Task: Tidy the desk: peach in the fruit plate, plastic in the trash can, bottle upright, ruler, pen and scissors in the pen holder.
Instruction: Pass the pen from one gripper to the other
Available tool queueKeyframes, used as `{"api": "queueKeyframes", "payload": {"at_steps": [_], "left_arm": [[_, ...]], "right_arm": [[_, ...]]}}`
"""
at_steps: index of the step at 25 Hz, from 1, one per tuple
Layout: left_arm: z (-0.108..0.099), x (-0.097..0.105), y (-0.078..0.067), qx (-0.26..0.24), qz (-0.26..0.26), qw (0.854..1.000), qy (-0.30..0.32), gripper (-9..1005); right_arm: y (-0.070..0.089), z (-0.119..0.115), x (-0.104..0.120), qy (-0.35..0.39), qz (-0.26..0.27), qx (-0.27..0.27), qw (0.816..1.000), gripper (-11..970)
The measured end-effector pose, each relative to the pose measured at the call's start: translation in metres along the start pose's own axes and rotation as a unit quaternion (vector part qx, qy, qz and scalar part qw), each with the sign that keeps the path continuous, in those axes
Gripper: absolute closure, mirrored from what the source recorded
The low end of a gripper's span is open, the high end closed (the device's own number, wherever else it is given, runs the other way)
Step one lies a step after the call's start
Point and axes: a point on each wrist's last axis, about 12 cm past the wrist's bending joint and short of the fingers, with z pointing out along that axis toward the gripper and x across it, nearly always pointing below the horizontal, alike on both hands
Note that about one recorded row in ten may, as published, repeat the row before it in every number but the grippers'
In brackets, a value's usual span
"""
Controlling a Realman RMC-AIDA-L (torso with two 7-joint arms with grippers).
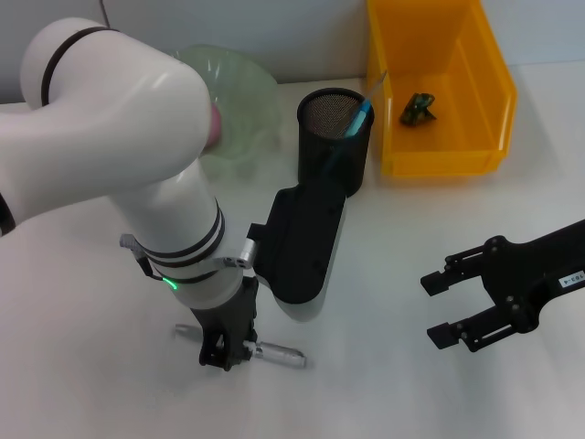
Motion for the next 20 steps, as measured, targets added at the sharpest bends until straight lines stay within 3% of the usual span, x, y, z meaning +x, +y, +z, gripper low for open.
{"api": "queueKeyframes", "payload": {"at_steps": [6,13,17,20], "left_arm": [[-0.006,-0.002,0.002,-0.006,-0.003,1.000,-0.015,841],[-0.054,0.023,0.014,-0.002,-0.091,0.989,-0.116,852],[-0.085,0.050,0.015,-0.002,-0.159,0.957,-0.242,851],[-0.100,0.078,0.008,-0.021,-0.218,0.908,-0.357,851]], "right_arm": [[0.001,-0.002,0.000,-0.001,-0.002,0.000,1.000,200],[0.003,-0.020,0.001,-0.012,-0.002,0.012,1.000,200],[0.006,-0.033,0.002,-0.026,-0.001,0.019,0.999,200],[0.008,-0.046,0.003,-0.043,0.002,0.026,0.999,200]]}}
